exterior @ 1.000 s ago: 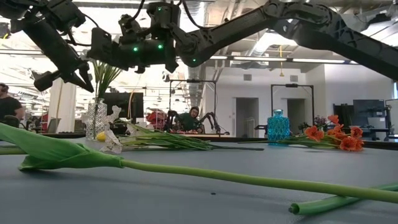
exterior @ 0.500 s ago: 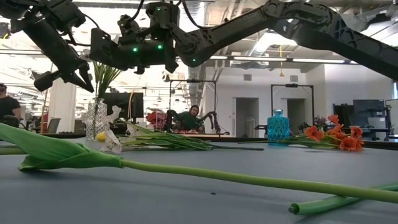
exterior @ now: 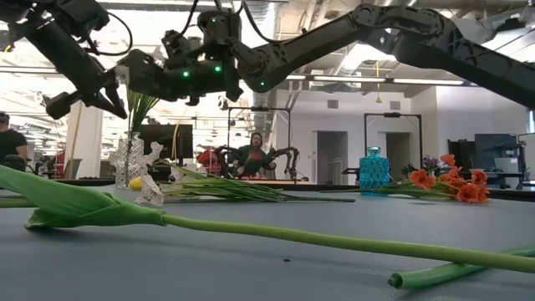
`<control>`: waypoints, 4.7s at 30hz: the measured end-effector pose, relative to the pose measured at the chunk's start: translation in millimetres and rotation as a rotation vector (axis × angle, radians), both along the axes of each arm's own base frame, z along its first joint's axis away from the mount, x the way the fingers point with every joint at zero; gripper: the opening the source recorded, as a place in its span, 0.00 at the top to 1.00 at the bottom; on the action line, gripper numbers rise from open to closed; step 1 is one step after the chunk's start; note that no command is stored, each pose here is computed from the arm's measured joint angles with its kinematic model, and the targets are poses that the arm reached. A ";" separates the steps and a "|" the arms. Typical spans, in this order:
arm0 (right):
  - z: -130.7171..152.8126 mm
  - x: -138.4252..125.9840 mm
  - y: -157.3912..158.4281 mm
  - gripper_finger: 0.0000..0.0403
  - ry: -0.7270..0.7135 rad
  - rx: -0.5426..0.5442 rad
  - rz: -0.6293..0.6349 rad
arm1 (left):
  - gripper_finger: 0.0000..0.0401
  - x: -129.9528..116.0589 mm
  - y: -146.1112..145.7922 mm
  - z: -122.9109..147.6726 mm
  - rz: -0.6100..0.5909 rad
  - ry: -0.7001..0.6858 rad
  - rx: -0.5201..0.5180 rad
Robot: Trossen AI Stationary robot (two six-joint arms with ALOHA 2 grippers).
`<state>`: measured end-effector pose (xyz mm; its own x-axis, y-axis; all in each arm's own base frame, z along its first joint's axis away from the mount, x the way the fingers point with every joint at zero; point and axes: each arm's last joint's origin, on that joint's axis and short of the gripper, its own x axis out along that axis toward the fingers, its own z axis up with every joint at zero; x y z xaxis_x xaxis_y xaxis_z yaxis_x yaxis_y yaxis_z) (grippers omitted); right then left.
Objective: Sort flowers into vase by color
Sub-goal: Put the top white flower into the transparent vase, then put the white flower into the transparent vase
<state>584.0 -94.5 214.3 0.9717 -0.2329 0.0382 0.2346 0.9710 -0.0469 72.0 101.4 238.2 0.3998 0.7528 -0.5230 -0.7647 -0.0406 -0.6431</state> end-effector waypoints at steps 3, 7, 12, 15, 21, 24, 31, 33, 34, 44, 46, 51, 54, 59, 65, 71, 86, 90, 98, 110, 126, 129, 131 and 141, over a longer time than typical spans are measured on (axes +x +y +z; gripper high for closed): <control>-0.2 -1.3 -7.7 0.96 -0.007 0.038 -0.012 | 1.00 -3.2 -4.2 1.5 -0.005 -0.001 0.012; 0.0 -2.6 -14.9 0.96 -0.019 0.073 -0.023 | 1.00 -8.8 -11.5 -2.1 -0.002 0.030 -0.028; 0.2 -3.1 -17.7 0.95 -0.020 0.073 -0.026 | 1.00 -14.4 -19.9 0.5 -0.043 0.034 0.006; 0.7 -3.0 -16.2 0.90 -0.016 0.073 0.010 | 1.00 -16.9 -25.8 6.2 -0.133 0.033 0.088; 20.6 -12.1 -10.4 0.80 0.141 0.101 0.098 | 1.00 -23.4 -43.1 14.2 -0.359 0.007 0.234; 39.6 -26.8 -7.2 0.79 0.301 0.113 0.189 | 1.00 -26.0 -50.7 16.9 -0.446 -0.032 0.280; 75.4 -78.5 0.2 0.84 0.671 0.127 0.427 | 1.00 -28.1 -62.2 16.6 -0.583 -0.057 0.311; 83.6 -96.4 4.4 0.85 0.785 0.124 0.459 | 1.00 -26.9 -64.0 16.1 -0.632 -0.060 0.319; 88.6 -103.9 6.2 0.86 0.820 0.125 0.470 | 1.00 -25.1 -64.1 15.4 -0.664 -0.073 0.329; 146.3 -180.7 17.6 0.95 1.035 0.164 0.500 | 1.00 7.6 -60.9 -14.0 -0.834 -0.265 0.371; 152.3 -194.6 20.2 0.94 1.066 0.182 0.499 | 1.00 12.7 -64.4 -14.2 -0.851 -0.286 0.396; 163.7 -224.6 30.0 0.90 1.098 0.240 0.484 | 1.00 24.7 -76.9 -18.9 -0.950 -0.238 0.376; 162.3 -236.7 42.0 0.91 1.118 0.288 0.474 | 1.00 33.9 -86.9 -24.0 -1.029 -0.202 0.328; 157.6 -245.9 70.9 0.94 1.124 0.386 0.457 | 1.00 47.8 -105.8 -31.0 -1.158 -0.151 0.284; 143.5 -235.3 120.4 0.90 1.095 0.487 0.475 | 1.00 57.1 -126.0 -35.1 -1.308 -0.044 0.302; 114.0 -216.3 172.6 0.87 1.110 0.687 0.438 | 1.00 62.9 -140.9 -45.0 -1.443 0.068 0.340; 11.5 -179.8 268.4 0.76 1.290 0.934 0.232 | 1.00 65.3 -151.7 -57.2 -1.606 0.163 0.315; -6.1 -169.5 272.2 0.63 1.269 0.962 0.211 | 1.00 64.9 -151.3 -57.9 -1.592 0.168 0.298; -39.8 -154.9 290.8 0.53 1.212 0.966 0.222 | 1.00 62.9 -151.4 -60.5 -1.615 0.187 0.259; -55.4 -162.6 310.5 0.66 1.124 0.804 0.064 | 1.00 61.8 -151.3 -61.9 -1.616 0.194 0.225; -70.0 -178.9 321.6 0.69 1.158 0.689 0.062 | 1.00 61.4 -151.4 -62.4 -1.619 0.198 0.220; -75.9 -185.1 331.7 0.69 1.130 0.676 0.099 | 1.00 61.6 -150.9 -62.4 -1.604 0.206 0.229; -78.4 -189.1 337.0 0.70 1.118 0.648 0.101 | 1.00 61.7 -150.5 -62.4 -1.591 0.211 0.237; -88.5 -205.5 344.1 0.95 1.124 0.563 0.083 | 1.00 62.4 -150.0 -61.7 -1.546 0.210 0.248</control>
<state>378.4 249.6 125.8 0.4158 0.1153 -0.9021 0.2711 0.9312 0.2439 134.4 -48.7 176.5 0.7702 -0.2254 -0.5966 -0.0387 0.9172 -0.3965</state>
